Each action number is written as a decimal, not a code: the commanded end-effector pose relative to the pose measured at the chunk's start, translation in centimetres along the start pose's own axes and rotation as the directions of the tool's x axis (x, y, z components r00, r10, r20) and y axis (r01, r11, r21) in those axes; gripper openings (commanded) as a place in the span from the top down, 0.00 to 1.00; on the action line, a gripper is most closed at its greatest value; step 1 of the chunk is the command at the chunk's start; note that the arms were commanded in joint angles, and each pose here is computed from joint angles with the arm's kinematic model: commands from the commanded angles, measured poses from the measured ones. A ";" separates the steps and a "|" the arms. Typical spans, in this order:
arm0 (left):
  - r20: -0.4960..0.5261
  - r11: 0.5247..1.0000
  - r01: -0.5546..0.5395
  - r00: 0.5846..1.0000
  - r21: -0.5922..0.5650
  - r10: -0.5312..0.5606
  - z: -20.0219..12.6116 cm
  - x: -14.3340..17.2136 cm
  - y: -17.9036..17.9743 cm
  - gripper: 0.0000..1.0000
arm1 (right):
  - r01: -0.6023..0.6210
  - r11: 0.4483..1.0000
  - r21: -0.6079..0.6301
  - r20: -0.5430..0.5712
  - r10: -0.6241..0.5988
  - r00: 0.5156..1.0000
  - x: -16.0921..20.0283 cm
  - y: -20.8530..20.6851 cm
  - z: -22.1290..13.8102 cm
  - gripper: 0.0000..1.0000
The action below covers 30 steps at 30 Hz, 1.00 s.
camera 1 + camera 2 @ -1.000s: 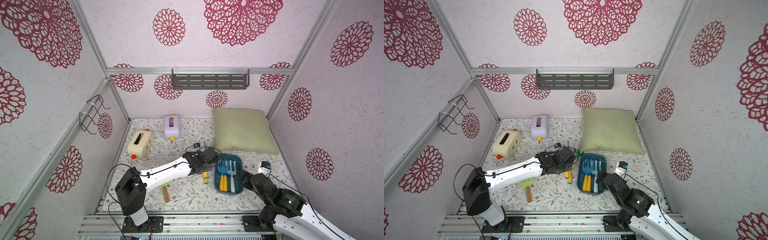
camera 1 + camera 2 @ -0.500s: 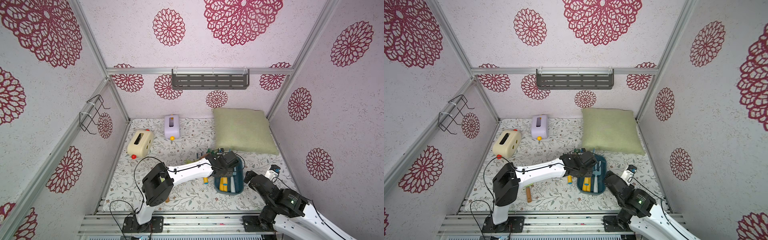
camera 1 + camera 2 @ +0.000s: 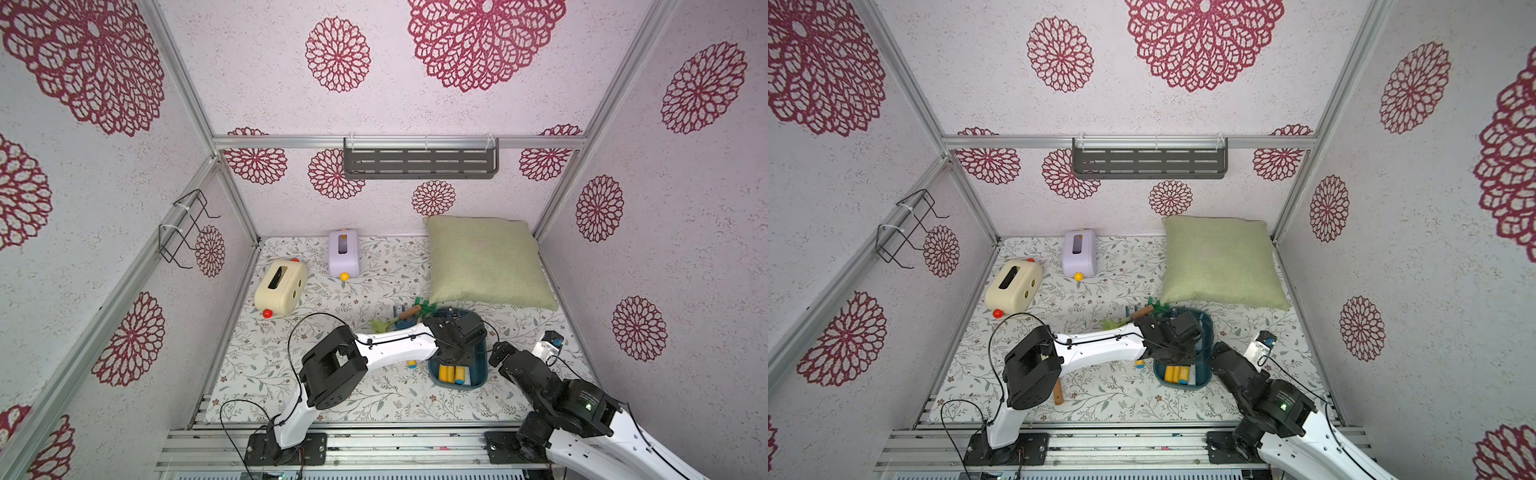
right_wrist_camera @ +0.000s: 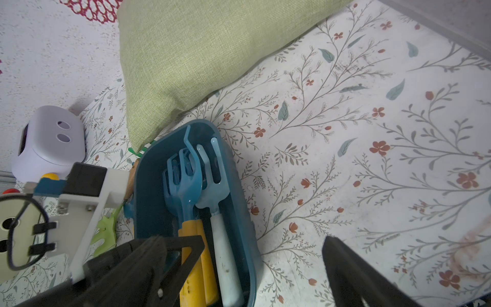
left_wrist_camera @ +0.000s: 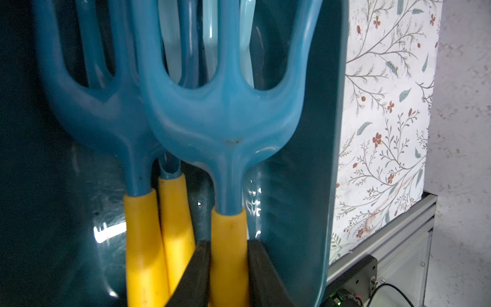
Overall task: Put the rake into the storage box
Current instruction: Place the rake in the storage box, then pick up the rake at the center of the board.
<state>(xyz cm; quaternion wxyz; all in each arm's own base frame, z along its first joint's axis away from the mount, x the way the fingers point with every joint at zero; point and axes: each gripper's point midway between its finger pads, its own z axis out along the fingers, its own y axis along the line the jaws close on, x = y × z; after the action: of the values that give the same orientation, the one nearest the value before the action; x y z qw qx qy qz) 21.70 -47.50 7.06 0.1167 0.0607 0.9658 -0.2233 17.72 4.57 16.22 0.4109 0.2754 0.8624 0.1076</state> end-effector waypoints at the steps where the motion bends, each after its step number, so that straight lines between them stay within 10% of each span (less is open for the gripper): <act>1: 0.001 0.998 -0.007 1.000 0.056 0.007 0.0 0.2 -1.6 0.67 | -0.009 1.000 0.021 0.020 0.008 1.000 -0.5 -0.3 -0.1 0.01; 5: 0.032 0.998 -0.015 0.999 0.066 0.013 -0.9 -0.3 -1.6 0.39 | -0.004 1.000 0.020 0.011 0.004 1.000 -0.3 -0.1 0.0 0.01; 17: 0.230 0.994 -0.037 0.971 -0.100 0.059 -9.4 -1.7 5.7 0.16 | 0.141 0.972 -0.189 -0.061 -0.155 0.986 1.3 5.1 0.2 0.01; 30: 0.305 0.940 0.207 0.945 -0.270 -0.121 -12.7 2.5 18.4 0.03 | 0.254 0.837 -0.484 -0.189 -0.384 0.904 6.4 12.6 0.5 0.06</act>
<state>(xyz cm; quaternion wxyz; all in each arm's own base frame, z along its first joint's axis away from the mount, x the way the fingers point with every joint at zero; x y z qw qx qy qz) 19.60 -27.84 9.07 0.2220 -0.0232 0.9693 -0.1031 19.62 16.38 16.37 0.3537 0.0509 0.9030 0.2386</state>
